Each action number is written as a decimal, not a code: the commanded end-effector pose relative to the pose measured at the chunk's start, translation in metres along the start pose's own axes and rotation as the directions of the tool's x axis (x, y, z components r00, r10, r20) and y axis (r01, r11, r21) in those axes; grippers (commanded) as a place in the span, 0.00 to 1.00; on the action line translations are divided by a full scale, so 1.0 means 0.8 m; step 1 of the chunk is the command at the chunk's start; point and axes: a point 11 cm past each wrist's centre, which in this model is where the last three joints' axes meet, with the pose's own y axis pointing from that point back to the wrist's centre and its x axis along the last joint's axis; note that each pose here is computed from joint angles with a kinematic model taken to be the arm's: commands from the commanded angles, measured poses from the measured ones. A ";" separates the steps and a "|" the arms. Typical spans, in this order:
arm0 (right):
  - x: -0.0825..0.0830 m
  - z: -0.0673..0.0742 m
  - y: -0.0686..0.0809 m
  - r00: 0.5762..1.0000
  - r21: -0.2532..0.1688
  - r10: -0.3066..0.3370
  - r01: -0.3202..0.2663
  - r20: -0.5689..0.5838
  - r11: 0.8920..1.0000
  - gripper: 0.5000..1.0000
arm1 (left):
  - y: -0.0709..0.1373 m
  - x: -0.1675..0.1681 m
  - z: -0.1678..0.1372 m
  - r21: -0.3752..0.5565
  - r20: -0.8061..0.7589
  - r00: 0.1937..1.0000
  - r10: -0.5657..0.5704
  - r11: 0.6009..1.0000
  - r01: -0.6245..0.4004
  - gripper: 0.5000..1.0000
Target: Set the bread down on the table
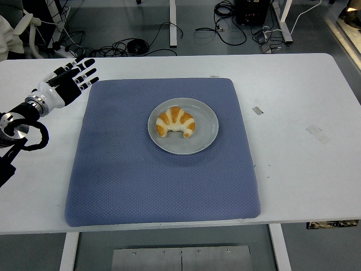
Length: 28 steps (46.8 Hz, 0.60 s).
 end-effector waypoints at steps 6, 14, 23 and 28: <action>0.000 0.000 0.000 1.000 0.000 -0.001 0.001 0.000 1.000 1.00 | -0.001 -0.001 -0.005 0.005 -0.004 1.000 -0.002 1.000 0.002 0.97; 0.000 0.000 0.000 1.000 0.000 0.001 -0.001 -0.001 1.000 1.00 | -0.001 -0.001 -0.003 0.002 -0.004 1.000 -0.002 1.000 0.002 0.97; 0.000 0.000 0.000 1.000 0.000 -0.001 0.001 0.001 1.000 1.00 | -0.001 -0.006 0.002 -0.003 0.000 1.000 -0.028 1.000 0.028 0.97; 0.000 0.000 0.000 1.000 0.000 -0.001 0.001 0.000 1.000 1.00 | 0.000 -0.007 0.003 -0.006 0.003 0.999 -0.040 0.999 0.040 0.97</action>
